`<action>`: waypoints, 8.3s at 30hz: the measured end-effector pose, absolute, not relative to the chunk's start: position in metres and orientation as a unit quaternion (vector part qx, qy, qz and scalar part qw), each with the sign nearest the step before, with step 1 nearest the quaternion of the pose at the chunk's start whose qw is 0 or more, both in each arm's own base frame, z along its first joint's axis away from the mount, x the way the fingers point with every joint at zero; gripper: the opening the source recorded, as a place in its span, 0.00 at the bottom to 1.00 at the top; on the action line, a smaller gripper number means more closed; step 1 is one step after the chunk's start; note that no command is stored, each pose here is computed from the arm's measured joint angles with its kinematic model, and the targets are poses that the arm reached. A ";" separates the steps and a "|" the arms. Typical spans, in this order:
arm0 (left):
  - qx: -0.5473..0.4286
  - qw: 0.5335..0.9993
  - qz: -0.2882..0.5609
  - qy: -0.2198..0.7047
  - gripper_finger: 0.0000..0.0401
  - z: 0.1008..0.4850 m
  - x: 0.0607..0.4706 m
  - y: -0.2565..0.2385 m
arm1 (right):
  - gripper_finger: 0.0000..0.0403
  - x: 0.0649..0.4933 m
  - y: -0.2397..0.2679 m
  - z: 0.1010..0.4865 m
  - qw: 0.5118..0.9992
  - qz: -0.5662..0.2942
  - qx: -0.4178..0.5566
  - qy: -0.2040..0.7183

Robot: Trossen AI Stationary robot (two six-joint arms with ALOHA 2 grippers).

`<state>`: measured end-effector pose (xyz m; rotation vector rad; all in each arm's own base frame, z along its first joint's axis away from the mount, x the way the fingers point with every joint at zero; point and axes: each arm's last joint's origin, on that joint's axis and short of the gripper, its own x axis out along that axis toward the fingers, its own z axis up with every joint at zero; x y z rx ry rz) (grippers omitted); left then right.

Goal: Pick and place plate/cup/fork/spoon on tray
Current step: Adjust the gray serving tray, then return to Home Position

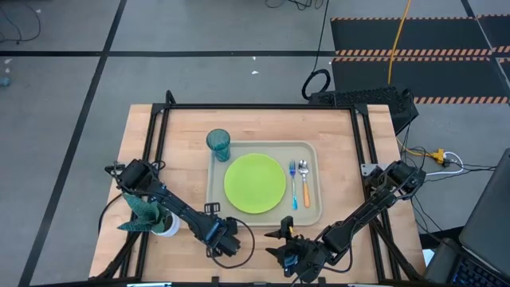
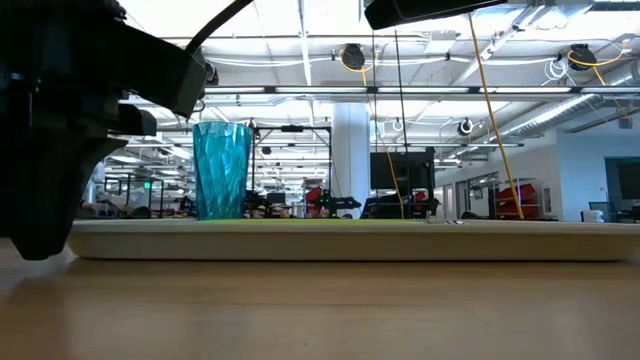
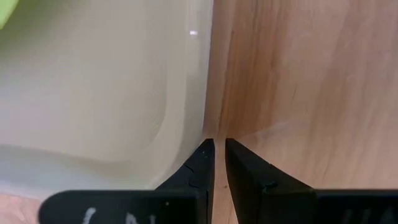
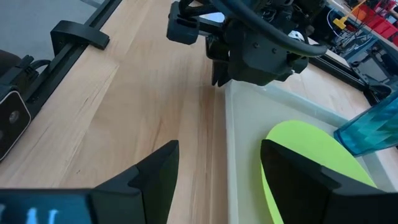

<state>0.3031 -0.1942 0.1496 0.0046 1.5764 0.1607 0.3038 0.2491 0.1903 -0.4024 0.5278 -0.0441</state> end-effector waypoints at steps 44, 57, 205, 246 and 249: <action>0.132 0.808 0.119 0.562 0.10 0.278 0.312 -0.233 | 0.54 0.199 0.205 0.200 0.911 -0.159 0.022 0.380; 0.183 0.825 0.157 0.511 0.10 0.281 0.316 -0.229 | 0.54 0.192 0.204 0.170 0.914 -0.126 0.067 0.379; -0.046 0.999 0.000 0.024 0.01 0.163 0.101 0.000 | 0.00 0.115 0.009 0.171 0.998 0.032 0.047 0.003; -0.026 0.998 0.005 0.065 0.05 0.156 0.106 0.001 | 0.00 0.098 0.006 0.170 0.998 -0.008 0.061 -0.014; -0.029 0.997 0.005 0.064 0.05 0.156 0.106 0.001 | 0.00 0.098 0.006 0.170 0.998 -0.008 0.061 -0.014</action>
